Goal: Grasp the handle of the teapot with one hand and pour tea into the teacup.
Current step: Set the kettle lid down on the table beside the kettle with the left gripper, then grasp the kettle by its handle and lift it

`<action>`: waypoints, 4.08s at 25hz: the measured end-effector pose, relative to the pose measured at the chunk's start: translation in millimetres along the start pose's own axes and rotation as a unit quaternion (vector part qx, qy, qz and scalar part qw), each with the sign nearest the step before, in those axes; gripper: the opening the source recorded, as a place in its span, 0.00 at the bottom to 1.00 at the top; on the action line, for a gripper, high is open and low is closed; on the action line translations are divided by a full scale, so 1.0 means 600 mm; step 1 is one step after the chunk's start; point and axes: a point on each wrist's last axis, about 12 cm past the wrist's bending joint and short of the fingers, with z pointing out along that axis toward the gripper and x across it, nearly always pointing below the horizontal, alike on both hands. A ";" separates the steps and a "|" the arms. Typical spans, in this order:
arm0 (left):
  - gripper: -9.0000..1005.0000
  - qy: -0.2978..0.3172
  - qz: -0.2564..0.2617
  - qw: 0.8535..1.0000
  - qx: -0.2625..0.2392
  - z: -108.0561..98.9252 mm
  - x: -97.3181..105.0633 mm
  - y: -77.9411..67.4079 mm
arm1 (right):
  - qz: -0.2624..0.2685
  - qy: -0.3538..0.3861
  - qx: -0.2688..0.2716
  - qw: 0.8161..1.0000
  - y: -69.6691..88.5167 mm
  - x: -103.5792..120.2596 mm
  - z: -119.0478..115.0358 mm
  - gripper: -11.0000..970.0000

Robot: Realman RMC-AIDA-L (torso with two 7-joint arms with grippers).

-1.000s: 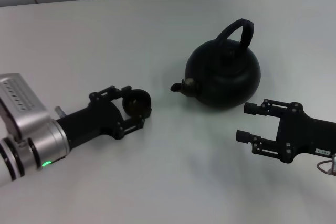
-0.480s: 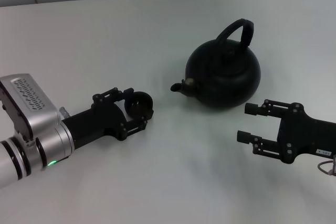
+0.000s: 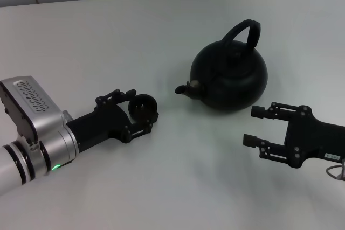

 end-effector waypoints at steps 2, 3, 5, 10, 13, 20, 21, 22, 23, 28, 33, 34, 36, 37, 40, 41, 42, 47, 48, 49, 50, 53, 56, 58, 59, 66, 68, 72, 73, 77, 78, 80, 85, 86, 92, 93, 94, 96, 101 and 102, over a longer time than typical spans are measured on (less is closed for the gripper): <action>0.72 0.000 0.000 1.000 0.000 0.000 0.000 0.000 | 0.001 0.000 0.000 1.000 0.000 0.000 0.000 0.65; 0.72 0.000 0.000 1.000 0.000 0.000 0.000 0.000 | 0.001 0.000 0.000 1.000 0.000 0.000 0.001 0.65; 0.72 0.001 0.001 1.000 0.000 0.001 0.000 0.000 | 0.002 0.000 0.000 1.000 0.000 0.000 0.001 0.65; 0.81 -0.018 -0.002 1.000 0.002 -0.006 -0.003 -0.001 | 0.002 0.000 0.000 1.000 0.000 0.000 0.000 0.65; 0.81 -0.066 0.002 0.998 -0.010 -0.036 -0.008 0.008 | 0.002 0.000 0.000 1.000 0.000 0.000 0.000 0.65; 0.81 -0.128 -0.018 0.992 -0.009 -0.167 0.004 0.023 | 0.001 -0.001 -0.001 1.000 0.000 -0.001 0.000 0.65; 0.81 -0.128 -0.019 0.992 -0.003 -0.197 0.007 0.021 | 0.000 -0.001 -0.001 1.000 -0.001 -0.001 0.001 0.65; 0.81 -0.128 -0.019 0.992 -0.003 -0.197 0.007 0.021 | 0.000 -0.001 -0.001 1.000 -0.001 -0.001 0.001 0.65; 0.81 -0.126 -0.023 0.992 0.007 -0.215 0.008 0.018 | -0.001 -0.001 -0.001 1.000 -0.001 -0.002 0.001 0.65; 0.81 -0.104 -0.039 0.994 0.026 -0.275 0.014 0.009 | -0.002 -0.003 -0.003 1.000 -0.002 -0.003 0.006 0.65; 0.81 -0.097 -0.030 0.994 0.033 -0.289 0.012 0.014 | -0.002 -0.003 -0.002 1.000 -0.002 -0.003 0.007 0.65; 0.81 -0.095 -0.029 0.994 0.035 -0.290 0.011 0.014 | -0.002 -0.003 -0.002 1.000 -0.002 -0.003 0.007 0.65; 0.81 -0.075 -0.024 0.996 0.040 -0.295 0.016 0.016 | -0.001 -0.003 0.000 1.000 -0.003 -0.002 0.007 0.65; 0.81 -0.059 -0.022 0.997 0.042 -0.298 0.021 0.016 | -0.001 -0.003 0.000 1.000 -0.003 -0.002 0.007 0.65; 0.81 -0.026 -0.020 0.999 0.039 -0.308 0.033 0.018 | 0.002 -0.003 0.006 1.000 -0.001 0.000 0.004 0.65; 0.81 -0.024 -0.017 0.999 0.038 -0.311 0.035 0.017 | 0.003 -0.004 0.011 1.000 -0.001 0.001 0.001 0.65; 0.81 -0.023 -0.014 0.999 0.038 -0.312 0.035 0.017 | 0.003 -0.004 0.013 1.000 -0.001 0.002 0.000 0.65; 0.81 -0.025 -0.009 0.999 0.040 -0.312 0.034 0.016 | 0.007 -0.005 0.016 1.000 0.001 0.004 -0.002 0.65; 0.81 -0.025 -0.010 0.999 0.040 -0.311 0.035 0.015 | 0.007 -0.007 0.017 1.000 0.003 0.005 -0.002 0.65; 0.81 -0.026 -0.010 0.999 0.040 -0.311 0.035 0.015 | 0.007 -0.011 0.020 1.000 0.004 0.006 -0.002 0.65; 0.81 -0.027 -0.010 0.999 0.039 -0.310 0.035 0.014 | 0.007 -0.022 0.027 0.999 0.008 0.007 -0.003 0.65; 0.81 -0.029 -0.013 0.999 0.037 -0.308 0.036 0.012 | -0.002 -0.061 0.072 0.996 0.019 0.015 -0.012 0.65; 0.81 -0.030 -0.015 0.999 0.036 -0.305 0.037 0.011 | -0.019 -0.112 0.194 0.974 0.032 0.033 -0.035 0.65; 0.81 -0.030 -0.016 0.999 0.036 -0.302 0.038 0.009 | -0.021 -0.117 0.225 0.967 0.032 0.038 -0.040 0.65; 0.81 -0.030 -0.017 0.999 0.036 -0.301 0.038 0.009 | -0.020 -0.121 0.256 0.959 0.031 0.042 -0.045 0.65; 0.81 -0.034 -0.018 0.999 0.035 -0.293 0.037 0.008 | -0.015 -0.109 0.295 0.949 0.018 0.049 -0.048 0.65; 0.81 -0.037 -0.019 0.999 0.032 -0.291 0.036 0.008 | -0.016 -0.105 0.294 0.950 0.009 0.047 -0.044 0.65; 0.81 -0.041 -0.022 0.999 0.027 -0.288 0.037 0.006 | -0.009 -0.087 0.287 0.954 -0.031 0.032 -0.032 0.65; 0.81 -0.043 -0.023 0.998 0.026 -0.287 0.037 0.005 | -0.006 -0.080 0.282 0.956 -0.044 0.025 -0.029 0.65; 0.81 -0.047 -0.023 0.998 0.022 -0.285 0.037 0.004 | -0.010 -0.056 0.257 0.965 -0.084 -0.001 -0.011 0.65; 0.81 -0.049 -0.022 0.998 0.020 -0.285 0.037 0.003 | -0.014 -0.051 0.252 0.966 -0.091 -0.006 -0.007 0.65; 0.81 -0.050 -0.021 0.998 0.018 -0.285 0.037 0.003 | -0.018 -0.042 0.244 0.969 -0.104 -0.015 0.004 0.65; 0.81 -0.054 -0.025 0.998 0.014 -0.285 0.038 0.002 | -0.028 -0.024 0.232 0.972 -0.126 -0.030 0.030 0.65; 0.81 -0.055 -0.026 0.998 0.013 -0.285 0.038 0.002 | -0.030 -0.013 0.225 0.974 -0.132 -0.033 0.042 0.65; 0.81 -0.056 -0.026 0.998 0.011 -0.285 0.039 0.002 | -0.039 -0.001 0.217 0.975 -0.147 -0.045 0.063 0.65; 0.81 -0.057 -0.027 0.998 0.012 -0.284 0.040 0.001 | -0.040 0.001 0.217 0.975 -0.149 -0.047 0.066 0.65; 0.81 -0.059 -0.028 0.998 0.012 -0.283 0.040 0.000 | -0.041 0.003 0.217 0.975 -0.151 -0.048 0.069 0.65; 0.81 -0.059 -0.028 0.998 0.012 -0.282 0.040 0.000 | -0.043 0.007 0.213 0.976 -0.153 -0.050 0.074 0.65; 0.81 -0.059 -0.028 0.998 0.011 -0.283 0.041 -0.001 | -0.046 0.013 0.207 0.977 -0.153 -0.050 0.079 0.60; 0.81 -0.059 -0.028 0.998 0.011 -0.283 0.041 -0.001 | -0.046 0.015 0.205 0.978 -0.152 -0.050 0.080 0.59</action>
